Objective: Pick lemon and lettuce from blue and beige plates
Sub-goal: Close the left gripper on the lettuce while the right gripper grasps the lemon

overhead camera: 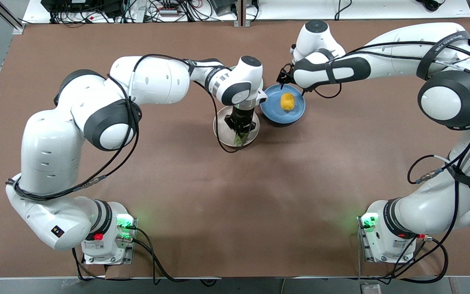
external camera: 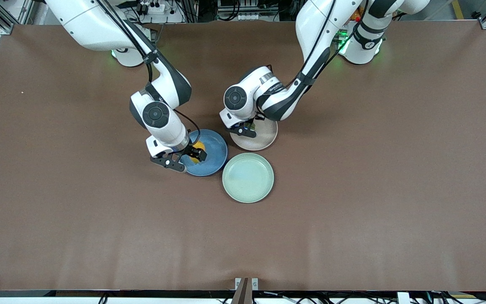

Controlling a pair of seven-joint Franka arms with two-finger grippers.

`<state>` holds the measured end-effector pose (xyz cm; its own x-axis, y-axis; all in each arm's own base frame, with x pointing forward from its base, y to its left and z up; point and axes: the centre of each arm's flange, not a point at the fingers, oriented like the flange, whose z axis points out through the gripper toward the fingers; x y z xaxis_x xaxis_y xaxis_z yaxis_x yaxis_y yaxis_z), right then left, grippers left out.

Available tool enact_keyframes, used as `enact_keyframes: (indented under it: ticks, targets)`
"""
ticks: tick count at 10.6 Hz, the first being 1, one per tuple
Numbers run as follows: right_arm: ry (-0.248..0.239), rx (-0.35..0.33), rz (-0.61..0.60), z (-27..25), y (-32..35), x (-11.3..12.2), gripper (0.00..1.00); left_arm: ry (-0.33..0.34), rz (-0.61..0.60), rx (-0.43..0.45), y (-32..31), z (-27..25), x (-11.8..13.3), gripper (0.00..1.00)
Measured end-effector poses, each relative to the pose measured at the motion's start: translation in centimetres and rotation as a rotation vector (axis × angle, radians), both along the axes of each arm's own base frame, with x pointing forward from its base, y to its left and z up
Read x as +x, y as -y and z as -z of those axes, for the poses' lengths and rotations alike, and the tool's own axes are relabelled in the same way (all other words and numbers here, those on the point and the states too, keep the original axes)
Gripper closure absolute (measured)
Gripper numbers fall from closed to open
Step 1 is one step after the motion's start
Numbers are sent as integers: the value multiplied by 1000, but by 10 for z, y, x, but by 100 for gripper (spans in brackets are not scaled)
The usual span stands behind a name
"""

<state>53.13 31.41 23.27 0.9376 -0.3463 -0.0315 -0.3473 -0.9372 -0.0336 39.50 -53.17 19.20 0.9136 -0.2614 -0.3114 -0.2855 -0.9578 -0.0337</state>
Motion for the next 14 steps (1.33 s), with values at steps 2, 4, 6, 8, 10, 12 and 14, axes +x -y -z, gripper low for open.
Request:
enact_keyframes:
  ticks: [2, 4, 6, 8, 10, 12, 14]
  targets:
    - [-13, 1, 14, 8, -10, -7, 0, 43, -26, -24, -3, -26, 22, 97]
    - [-8, -17, 25, 18, -16, -13, 0, 85, -58, -27, -16, -50, 44, 97]
    - [3, -27, 35, 31, -20, -18, 0, 125, -103, -20, -38, -68, 71, 97]
    - [1, -36, 33, 44, -22, -21, 0, 168, -164, -4, -69, -83, 103, 97]
    - [-5, -47, 23, 52, -25, -26, 0, 188, -202, 2, -111, -93, 139, 97]
    - [0, -58, 17, 56, -26, -28, 6, 199, -180, 24, -164, -92, 175, 97]
    - [6, -55, 15, 56, -26, -27, 23, 192, -148, 40, -211, -88, 200, 97]
